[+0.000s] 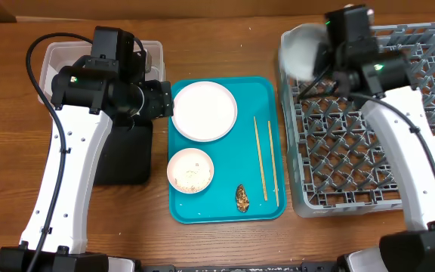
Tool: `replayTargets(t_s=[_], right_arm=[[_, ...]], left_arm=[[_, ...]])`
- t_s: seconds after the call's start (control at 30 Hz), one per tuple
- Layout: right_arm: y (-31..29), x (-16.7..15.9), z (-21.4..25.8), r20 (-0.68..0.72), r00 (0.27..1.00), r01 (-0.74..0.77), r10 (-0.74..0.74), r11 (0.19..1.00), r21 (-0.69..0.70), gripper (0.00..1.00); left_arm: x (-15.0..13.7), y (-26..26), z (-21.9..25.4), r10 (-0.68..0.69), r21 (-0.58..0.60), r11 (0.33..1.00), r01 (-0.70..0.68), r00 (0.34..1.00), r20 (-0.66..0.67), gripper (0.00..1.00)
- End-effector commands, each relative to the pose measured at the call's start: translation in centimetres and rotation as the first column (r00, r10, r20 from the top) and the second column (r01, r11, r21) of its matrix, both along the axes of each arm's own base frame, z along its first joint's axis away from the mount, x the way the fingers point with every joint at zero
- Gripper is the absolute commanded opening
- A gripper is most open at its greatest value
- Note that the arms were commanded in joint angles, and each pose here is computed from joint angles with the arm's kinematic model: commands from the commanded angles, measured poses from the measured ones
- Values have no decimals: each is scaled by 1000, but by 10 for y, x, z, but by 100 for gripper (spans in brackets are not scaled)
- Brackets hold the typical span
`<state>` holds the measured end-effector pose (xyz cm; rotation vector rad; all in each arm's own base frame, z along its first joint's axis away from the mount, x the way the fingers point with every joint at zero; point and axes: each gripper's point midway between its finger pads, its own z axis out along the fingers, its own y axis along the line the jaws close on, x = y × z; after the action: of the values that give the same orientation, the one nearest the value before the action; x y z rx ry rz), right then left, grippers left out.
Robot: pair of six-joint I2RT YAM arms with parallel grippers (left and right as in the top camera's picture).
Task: Sort waste into correct bins and load items into the dishwasher
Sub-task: 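Carry the green bowl with the right gripper into the dish rack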
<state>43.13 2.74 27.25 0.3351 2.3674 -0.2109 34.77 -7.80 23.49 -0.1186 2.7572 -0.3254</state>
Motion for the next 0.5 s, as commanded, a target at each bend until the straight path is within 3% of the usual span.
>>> replayTargets(t_s=[0.0, 0.23, 0.47], right_arm=[[-77, 6, 22, 115, 962, 266, -247, 945, -192, 4], [-177, 12, 35, 262, 832, 546, -490, 807, -226, 4], [-262, -1, 16, 324, 670, 739, -668, 560, -374, 4]], left_arm=[[4, 2, -1, 10, 7, 1000, -10, 1000, 1, 82], [3, 1, -1, 10, 6, 1000, -10, 1000, 0, 82], [4, 1, -1, 10, 6, 1000, -10, 1000, 4, 82]])
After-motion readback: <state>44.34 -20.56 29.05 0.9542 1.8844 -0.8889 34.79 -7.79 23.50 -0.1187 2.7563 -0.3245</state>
